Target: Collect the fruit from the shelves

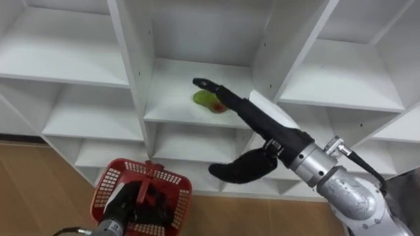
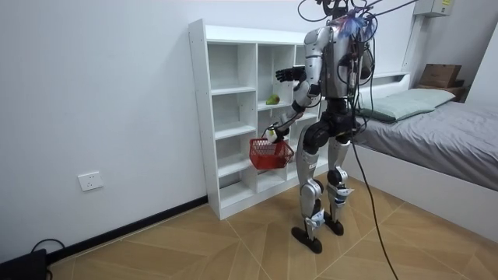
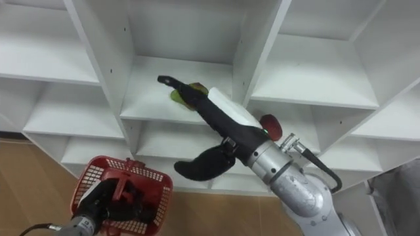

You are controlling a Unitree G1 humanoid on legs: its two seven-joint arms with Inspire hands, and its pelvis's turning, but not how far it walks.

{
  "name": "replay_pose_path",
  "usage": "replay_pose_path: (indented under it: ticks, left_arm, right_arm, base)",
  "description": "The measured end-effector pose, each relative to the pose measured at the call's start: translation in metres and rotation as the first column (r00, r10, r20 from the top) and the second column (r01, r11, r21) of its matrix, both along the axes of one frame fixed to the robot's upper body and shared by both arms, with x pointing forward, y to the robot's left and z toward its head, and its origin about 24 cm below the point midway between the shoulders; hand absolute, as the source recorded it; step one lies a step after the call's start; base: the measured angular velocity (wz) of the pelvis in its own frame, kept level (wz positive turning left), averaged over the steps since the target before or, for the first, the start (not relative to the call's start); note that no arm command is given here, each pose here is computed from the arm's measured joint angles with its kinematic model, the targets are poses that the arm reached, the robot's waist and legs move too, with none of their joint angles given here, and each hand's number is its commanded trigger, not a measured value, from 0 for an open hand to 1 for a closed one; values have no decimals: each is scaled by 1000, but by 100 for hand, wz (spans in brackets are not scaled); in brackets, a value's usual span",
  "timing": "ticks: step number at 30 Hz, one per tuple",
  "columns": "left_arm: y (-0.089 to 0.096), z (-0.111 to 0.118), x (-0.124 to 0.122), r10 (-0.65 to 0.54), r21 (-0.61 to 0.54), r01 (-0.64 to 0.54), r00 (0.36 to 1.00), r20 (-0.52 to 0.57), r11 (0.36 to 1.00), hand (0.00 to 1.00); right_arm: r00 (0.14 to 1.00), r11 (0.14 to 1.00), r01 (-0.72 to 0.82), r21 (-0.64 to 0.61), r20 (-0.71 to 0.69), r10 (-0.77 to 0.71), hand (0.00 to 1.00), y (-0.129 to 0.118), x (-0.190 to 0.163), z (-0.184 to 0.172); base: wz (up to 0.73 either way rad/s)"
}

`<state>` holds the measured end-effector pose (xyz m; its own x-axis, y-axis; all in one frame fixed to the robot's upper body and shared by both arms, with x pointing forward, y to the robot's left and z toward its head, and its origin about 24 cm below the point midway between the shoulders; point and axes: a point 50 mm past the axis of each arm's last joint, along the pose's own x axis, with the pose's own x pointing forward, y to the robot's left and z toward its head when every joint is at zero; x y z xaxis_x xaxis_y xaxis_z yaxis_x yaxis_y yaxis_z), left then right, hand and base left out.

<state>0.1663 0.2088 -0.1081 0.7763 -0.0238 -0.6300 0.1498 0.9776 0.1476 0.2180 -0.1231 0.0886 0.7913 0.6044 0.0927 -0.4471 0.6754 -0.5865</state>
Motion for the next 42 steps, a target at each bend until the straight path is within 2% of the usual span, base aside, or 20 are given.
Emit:
replay_pose_path:
  ticks: [12, 23, 32, 37, 42]
  left_arm:
    - [-8, -5, -4, 11, -26, -12, 1000, -18, 1000, 100]
    - [-2, 4, 12, 54, -7, -53, 998, 39, 999, 100]
    - [2, 6, 13, 46, 25, -48, 998, 46, 999, 100]
    - [4, 8, 15, 31, 33, -33, 998, 58, 999, 100]
    - [8, 10, 17, 40, 43, -42, 998, 51, 998, 100]
  right_arm:
    - [995, 996, 75, 54, 56, -78, 0, -1, 4, 6]
    - [979, 984, 126, 127, 146, -144, 0, -2, 25, 24]
    - [966, 978, 154, 143, 188, -180, 0, -3, 38, 29]
    - [964, 972, 193, 135, 159, -213, 0, -8, 48, 22]
    - [957, 959, 278, 61, 65, -282, 0, -20, 63, 0]
  base:
    - [2]
    - [5]
    - [11]
    - [8]
    - [4]
